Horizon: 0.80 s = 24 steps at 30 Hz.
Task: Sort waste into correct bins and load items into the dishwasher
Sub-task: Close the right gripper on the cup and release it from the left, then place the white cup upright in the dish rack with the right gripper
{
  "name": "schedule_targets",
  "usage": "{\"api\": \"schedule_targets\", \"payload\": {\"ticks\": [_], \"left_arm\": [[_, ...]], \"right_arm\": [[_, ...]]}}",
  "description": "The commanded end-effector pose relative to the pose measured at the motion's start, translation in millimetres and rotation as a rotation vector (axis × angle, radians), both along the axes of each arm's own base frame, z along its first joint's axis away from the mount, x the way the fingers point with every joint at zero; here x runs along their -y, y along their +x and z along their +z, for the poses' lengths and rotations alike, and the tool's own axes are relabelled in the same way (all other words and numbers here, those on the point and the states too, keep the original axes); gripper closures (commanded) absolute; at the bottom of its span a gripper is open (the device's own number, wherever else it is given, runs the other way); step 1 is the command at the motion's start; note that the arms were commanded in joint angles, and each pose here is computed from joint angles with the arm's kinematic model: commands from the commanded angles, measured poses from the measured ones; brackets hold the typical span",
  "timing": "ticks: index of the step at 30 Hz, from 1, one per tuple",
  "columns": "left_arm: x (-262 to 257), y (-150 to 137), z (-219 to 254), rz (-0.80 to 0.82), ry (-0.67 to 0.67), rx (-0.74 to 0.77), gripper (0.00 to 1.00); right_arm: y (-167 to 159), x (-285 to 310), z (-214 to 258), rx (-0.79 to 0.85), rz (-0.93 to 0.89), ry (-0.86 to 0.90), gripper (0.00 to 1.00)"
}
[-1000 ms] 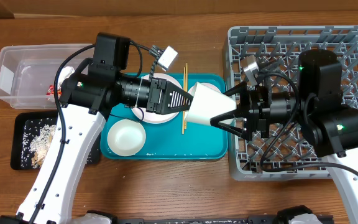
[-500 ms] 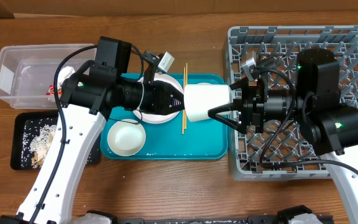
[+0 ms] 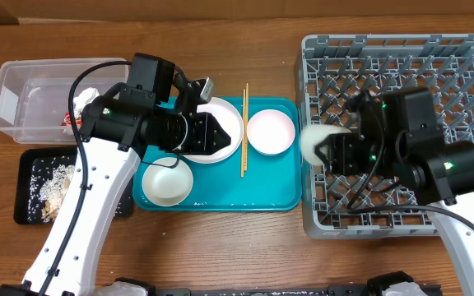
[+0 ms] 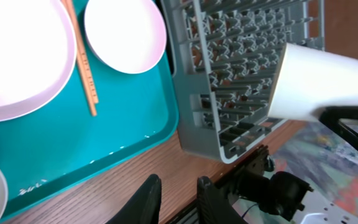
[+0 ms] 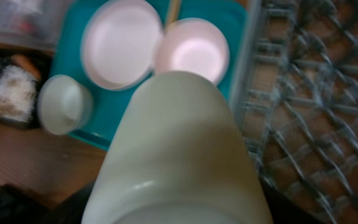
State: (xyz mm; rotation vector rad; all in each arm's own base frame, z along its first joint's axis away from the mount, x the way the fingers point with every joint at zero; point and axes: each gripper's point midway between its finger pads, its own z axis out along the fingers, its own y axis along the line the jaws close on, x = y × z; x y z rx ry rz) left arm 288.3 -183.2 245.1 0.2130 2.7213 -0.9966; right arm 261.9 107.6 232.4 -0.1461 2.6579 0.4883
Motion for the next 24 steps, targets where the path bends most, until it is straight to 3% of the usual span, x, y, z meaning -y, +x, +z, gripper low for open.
{"api": "schedule_targets", "payload": {"ticks": [1, 14, 24], "left_arm": [[-2, 1, 1, -0.003, 0.028, 0.021, 0.80], [-2, -1, 0, -0.003, 0.030, 0.013, 0.82], [-4, 1, -1, 0.003, 0.042, 0.018, 0.81]], "right_arm": [[4, 43, -3, 0.002, -0.227, -0.168, 0.41], [-26, 46, -68, -0.198, -0.268, -0.190, 0.42], [-31, 44, -94, -0.242, -0.265, -0.185, 0.42]]}}
